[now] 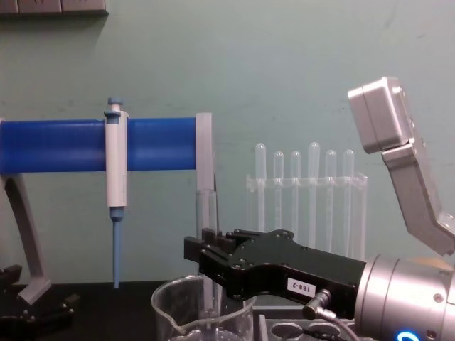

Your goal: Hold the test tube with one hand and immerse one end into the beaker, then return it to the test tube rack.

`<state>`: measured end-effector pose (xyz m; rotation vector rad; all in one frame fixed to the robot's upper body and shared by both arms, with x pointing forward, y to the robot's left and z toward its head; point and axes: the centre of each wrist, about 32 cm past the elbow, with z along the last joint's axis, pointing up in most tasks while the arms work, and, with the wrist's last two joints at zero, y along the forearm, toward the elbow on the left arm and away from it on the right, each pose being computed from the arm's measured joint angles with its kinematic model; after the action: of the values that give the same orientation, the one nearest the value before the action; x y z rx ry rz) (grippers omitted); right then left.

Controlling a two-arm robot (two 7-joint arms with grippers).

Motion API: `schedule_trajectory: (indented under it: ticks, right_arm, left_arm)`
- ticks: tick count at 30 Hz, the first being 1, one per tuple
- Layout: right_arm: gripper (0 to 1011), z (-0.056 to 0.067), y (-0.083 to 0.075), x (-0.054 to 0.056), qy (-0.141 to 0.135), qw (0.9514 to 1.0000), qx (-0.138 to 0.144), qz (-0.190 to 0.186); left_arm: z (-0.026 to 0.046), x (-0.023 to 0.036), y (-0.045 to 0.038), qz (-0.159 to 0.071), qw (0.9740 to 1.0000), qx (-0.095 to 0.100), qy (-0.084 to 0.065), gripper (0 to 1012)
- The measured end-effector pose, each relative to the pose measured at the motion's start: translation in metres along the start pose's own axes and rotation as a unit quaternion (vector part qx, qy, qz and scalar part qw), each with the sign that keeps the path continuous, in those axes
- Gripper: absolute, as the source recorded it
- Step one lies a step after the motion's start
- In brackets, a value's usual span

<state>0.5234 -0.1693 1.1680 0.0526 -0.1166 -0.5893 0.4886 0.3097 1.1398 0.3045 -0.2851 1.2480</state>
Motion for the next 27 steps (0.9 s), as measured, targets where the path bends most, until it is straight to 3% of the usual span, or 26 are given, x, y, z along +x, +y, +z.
schedule_trajectory:
  ticks: [27]
  right_arm:
    - [224, 0.0, 0.0, 0.0, 0.0, 1.0, 0.0, 0.0]
  left_arm:
    - [0.0, 0.0, 0.0, 0.0, 1.0, 0.0, 0.0, 1000]
